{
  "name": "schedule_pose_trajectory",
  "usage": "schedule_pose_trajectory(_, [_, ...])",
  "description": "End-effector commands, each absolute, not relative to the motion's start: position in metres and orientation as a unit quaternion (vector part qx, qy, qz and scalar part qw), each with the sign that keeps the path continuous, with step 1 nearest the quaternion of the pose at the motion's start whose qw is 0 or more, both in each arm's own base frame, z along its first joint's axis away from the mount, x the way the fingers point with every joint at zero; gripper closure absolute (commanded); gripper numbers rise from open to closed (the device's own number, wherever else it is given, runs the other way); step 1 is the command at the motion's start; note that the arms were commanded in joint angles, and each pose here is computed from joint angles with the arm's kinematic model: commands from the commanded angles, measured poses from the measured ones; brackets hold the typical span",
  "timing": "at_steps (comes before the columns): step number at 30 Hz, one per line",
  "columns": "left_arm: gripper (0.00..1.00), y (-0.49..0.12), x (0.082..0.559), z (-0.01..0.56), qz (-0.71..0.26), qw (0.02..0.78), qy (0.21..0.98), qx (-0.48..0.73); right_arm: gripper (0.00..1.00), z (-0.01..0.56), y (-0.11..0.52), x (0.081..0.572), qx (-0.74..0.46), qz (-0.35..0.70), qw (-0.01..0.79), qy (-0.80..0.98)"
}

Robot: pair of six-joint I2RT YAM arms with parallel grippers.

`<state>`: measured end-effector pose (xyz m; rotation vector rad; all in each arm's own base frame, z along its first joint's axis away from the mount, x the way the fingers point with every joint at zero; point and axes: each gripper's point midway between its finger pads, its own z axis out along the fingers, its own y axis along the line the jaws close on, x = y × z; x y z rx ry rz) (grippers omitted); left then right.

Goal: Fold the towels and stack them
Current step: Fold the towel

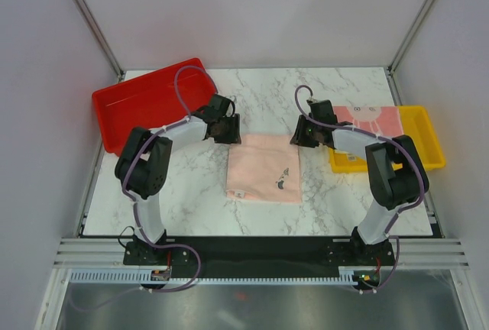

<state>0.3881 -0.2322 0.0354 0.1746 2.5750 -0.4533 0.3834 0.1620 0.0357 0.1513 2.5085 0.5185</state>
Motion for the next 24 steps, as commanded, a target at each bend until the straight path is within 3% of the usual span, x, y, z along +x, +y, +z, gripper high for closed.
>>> schedule_pose_trajectory(1, [0.51,-0.24,0.412,0.051,-0.172,0.301,0.934,0.084,0.64,0.049,0.169,0.402,0.05,0.213,0.311,0.925])
schedule_pose_trajectory(5, [0.53,-0.241,0.419,0.057,-0.171,0.31,0.931,0.086,0.75,0.045,0.166,0.403,0.05,0.209,0.309,0.926])
schedule_pose_trajectory(15, [0.47,-0.228,0.422,0.057,-0.136,0.312,0.937,0.081,0.75,0.042,0.166,0.404,0.046,0.214,0.307,0.926])
schedule_pose_trajectory(24, [0.51,-0.24,0.43,0.051,-0.154,0.307,0.935,0.092,0.75,0.044,0.167,0.406,0.045,0.22,0.308,0.925])
